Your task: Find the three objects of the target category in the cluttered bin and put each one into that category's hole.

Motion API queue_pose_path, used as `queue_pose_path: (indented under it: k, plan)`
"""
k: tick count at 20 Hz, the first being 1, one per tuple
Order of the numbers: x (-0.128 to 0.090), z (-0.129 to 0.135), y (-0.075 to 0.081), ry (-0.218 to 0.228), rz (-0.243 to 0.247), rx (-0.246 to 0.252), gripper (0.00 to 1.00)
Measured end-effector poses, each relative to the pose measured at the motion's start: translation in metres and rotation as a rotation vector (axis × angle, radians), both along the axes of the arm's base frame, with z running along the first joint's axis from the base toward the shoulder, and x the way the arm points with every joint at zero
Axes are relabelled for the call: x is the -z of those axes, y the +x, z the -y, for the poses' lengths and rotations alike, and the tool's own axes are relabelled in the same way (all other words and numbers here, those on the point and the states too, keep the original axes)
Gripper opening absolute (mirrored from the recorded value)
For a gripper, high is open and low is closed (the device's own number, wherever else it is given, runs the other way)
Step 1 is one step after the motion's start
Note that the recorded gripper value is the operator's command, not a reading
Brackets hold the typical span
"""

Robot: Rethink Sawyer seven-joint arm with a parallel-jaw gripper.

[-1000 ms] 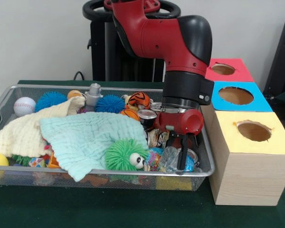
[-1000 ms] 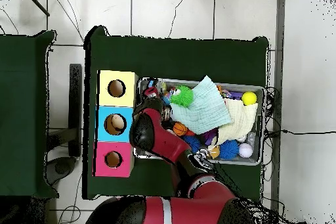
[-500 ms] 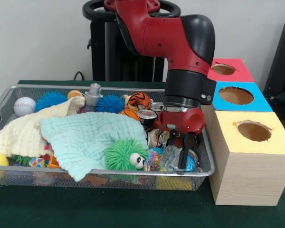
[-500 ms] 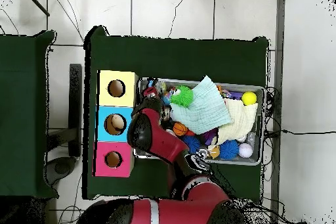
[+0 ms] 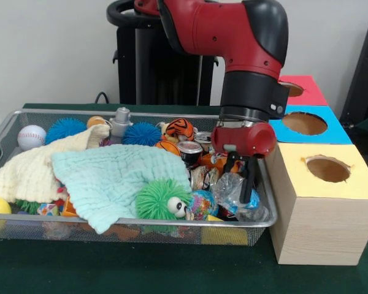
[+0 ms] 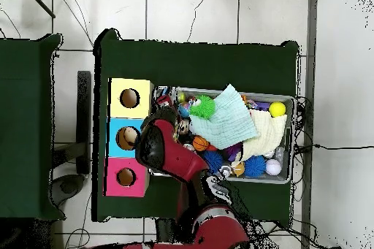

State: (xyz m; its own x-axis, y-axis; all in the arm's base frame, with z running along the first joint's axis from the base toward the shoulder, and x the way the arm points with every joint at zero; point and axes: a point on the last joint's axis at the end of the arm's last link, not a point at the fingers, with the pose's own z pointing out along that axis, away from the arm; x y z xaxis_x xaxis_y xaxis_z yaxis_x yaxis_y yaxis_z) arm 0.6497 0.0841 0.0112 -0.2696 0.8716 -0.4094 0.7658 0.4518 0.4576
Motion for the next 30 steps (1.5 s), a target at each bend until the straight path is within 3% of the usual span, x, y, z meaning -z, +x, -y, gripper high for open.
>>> queue_pose_path:
  k: [7, 15, 21, 30]
  plan:
    - [-0.009, -0.01, -0.004, 0.009, -0.036, -0.026, 0.0]
    - [-0.016, -0.036, -0.019, -0.068, -0.043, -0.056, 0.0]
    - [-0.034, -0.061, -0.024, -0.113, -0.019, -0.093, 0.0]
    - [-0.041, -0.057, -0.025, -0.114, -0.037, -0.091, 0.0]
